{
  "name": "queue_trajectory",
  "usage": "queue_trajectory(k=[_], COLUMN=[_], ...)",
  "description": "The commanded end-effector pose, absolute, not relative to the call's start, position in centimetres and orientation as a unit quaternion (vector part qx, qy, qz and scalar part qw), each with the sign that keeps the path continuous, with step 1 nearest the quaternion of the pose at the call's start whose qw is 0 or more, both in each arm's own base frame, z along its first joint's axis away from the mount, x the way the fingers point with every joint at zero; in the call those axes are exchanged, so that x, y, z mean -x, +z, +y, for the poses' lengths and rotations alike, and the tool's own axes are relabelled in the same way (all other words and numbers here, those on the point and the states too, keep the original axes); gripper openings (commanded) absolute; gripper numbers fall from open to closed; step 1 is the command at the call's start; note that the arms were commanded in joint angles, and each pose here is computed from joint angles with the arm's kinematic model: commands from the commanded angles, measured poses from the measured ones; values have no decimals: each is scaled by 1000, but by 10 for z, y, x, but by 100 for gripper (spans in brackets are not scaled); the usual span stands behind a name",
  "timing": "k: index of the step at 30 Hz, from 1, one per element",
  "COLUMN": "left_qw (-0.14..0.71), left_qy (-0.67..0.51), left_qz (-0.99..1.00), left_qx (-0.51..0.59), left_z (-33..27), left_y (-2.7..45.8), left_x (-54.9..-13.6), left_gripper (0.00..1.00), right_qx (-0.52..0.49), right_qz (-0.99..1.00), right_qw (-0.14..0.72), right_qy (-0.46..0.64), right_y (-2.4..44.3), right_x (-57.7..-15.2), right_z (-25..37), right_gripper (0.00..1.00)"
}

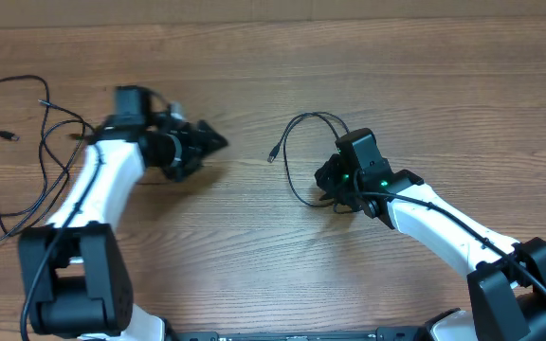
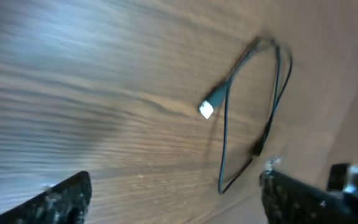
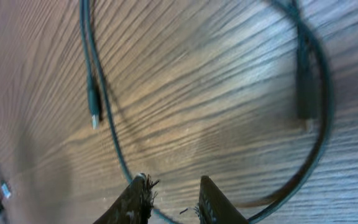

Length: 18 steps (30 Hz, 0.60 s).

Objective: Untangle cables
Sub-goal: 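Raise the left gripper and move it back toward the center, then lower the left gripper onto the remaining cable and grasp it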

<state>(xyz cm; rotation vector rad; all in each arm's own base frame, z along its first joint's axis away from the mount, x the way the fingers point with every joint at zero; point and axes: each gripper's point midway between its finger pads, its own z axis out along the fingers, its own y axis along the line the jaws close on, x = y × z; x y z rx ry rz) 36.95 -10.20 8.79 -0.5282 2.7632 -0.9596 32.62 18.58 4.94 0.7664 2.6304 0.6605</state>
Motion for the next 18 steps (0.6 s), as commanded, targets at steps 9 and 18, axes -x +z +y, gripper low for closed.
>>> queue_trajectory(k=[9, 18], left_qw=[107, 183], left_qy=[-224, -125], left_qz=[964, 967], left_qx=[97, 121], left_z=[-189, -213], left_y=[71, 62], left_x=[-349, -350], left_gripper=[77, 77], right_qx=[-377, -399], right_qz=[894, 894], right_qw=[156, 105], right_qy=[187, 174], right_y=[37, 28], right_x=[-340, -321], right_z=[112, 99], right_gripper=[25, 34])
